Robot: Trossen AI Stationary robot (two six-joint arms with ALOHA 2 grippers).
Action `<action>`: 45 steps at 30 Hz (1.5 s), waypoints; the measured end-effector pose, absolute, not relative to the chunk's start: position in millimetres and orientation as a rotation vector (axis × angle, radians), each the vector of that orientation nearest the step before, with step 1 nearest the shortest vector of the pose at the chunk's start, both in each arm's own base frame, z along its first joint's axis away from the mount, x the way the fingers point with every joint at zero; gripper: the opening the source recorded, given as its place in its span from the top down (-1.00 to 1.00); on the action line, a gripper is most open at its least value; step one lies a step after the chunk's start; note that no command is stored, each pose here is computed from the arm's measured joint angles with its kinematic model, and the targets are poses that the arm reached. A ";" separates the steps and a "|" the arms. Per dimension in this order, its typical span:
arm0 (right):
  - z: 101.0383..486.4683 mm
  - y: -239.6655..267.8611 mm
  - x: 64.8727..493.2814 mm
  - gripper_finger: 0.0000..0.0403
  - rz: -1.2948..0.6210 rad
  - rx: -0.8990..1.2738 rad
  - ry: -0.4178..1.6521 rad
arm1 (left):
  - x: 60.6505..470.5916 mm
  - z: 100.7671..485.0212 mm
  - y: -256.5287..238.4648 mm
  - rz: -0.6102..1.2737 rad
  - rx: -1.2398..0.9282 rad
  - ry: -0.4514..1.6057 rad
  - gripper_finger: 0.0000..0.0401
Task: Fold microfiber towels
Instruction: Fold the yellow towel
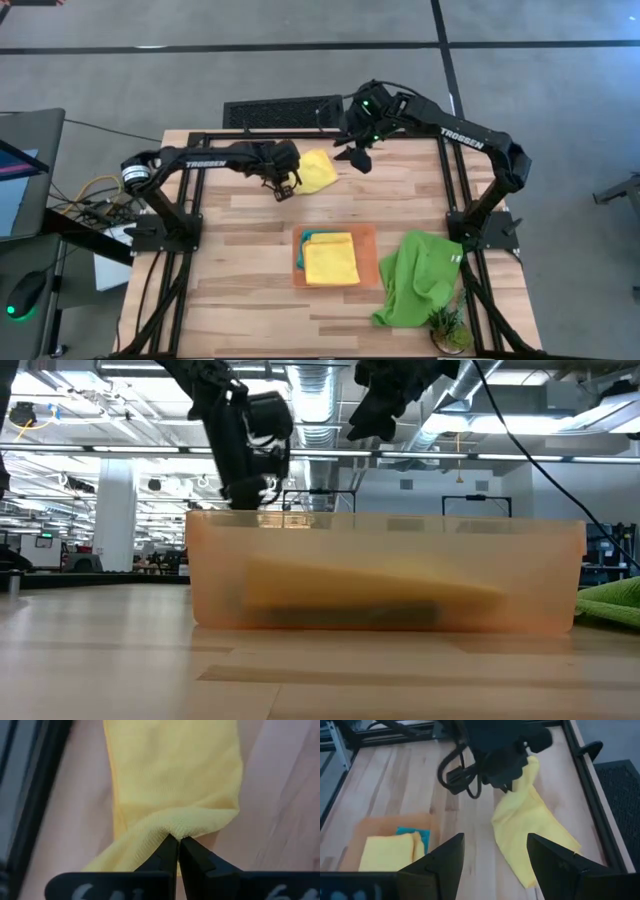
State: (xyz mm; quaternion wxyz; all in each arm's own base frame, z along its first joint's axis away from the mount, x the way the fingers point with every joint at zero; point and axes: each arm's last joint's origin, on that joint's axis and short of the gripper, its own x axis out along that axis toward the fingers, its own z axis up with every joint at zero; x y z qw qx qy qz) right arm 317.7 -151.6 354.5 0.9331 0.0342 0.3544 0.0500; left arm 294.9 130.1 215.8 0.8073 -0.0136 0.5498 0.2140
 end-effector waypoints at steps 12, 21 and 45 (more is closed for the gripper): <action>354.0 -155.6 315.4 -0.19 0.068 0.067 0.739 | 317.5 204.9 148.0 0.455 -0.006 1.061 1.00; 353.2 -155.5 314.7 -0.19 0.060 0.068 0.752 | 344.1 198.1 159.6 0.443 -0.002 1.050 1.00; 360.5 -154.0 296.7 -0.19 0.020 0.085 0.806 | 414.8 191.4 188.9 0.384 0.039 1.035 1.00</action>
